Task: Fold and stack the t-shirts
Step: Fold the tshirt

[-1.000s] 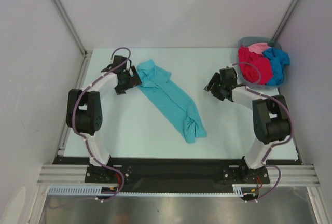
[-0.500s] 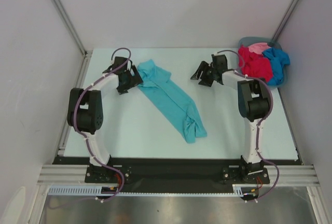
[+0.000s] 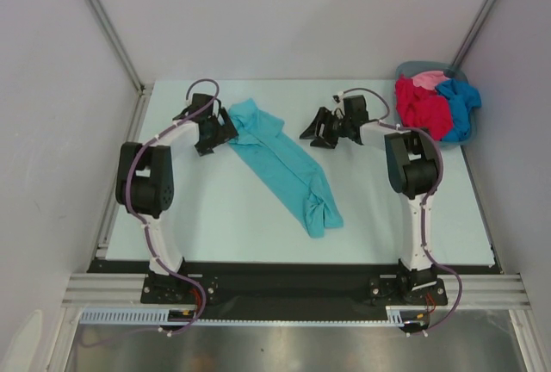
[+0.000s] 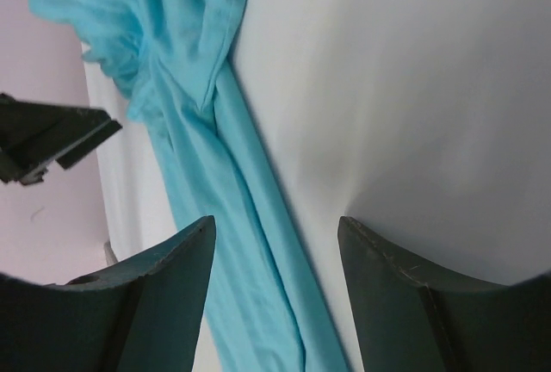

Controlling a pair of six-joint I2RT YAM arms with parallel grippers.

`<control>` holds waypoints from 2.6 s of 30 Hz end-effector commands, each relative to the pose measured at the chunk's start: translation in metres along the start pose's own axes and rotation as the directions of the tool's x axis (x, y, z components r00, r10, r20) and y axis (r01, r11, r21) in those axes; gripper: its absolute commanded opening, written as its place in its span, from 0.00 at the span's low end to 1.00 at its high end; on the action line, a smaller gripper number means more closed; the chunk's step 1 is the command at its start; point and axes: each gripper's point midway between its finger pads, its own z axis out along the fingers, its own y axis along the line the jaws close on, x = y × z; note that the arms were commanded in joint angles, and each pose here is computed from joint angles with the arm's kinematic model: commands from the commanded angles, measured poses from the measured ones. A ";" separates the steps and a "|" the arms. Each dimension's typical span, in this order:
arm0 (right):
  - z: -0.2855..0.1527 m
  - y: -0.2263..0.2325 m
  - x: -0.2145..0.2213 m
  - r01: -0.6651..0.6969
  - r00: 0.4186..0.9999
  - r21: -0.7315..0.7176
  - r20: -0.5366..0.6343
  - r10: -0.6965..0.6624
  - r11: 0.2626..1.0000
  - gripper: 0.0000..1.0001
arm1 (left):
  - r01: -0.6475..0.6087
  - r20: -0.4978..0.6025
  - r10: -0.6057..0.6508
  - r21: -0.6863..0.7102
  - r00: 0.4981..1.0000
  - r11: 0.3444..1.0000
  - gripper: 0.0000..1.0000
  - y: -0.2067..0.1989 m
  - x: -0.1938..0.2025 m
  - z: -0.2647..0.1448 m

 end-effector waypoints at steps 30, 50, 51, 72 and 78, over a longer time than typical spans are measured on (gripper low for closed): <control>-0.075 -0.022 0.100 -0.059 0.998 0.072 -0.007 0.060 0.996 0.65 | -0.074 0.026 0.073 0.026 0.997 0.997 0.69 -0.011 -0.029 0.017; -0.100 -0.033 0.140 -0.071 0.997 0.164 0.037 0.065 0.984 0.00 | -0.101 0.061 0.100 0.003 0.993 0.995 0.00 -0.014 -0.049 0.017; -0.101 -0.034 0.141 -0.070 0.997 0.170 0.042 0.064 0.983 0.00 | -0.103 0.062 0.103 0.004 0.993 0.995 0.00 -0.015 -0.050 0.017; -0.079 0.019 0.212 -0.037 0.993 0.282 0.121 0.003 0.959 0.00 | -0.179 0.080 0.172 0.093 0.982 0.979 0.00 -0.092 -0.065 0.029; -0.085 0.006 0.192 -0.034 0.983 0.380 0.177 -0.037 0.924 0.56 | -0.206 0.092 0.199 0.081 0.976 0.975 0.01 -0.078 -0.056 0.019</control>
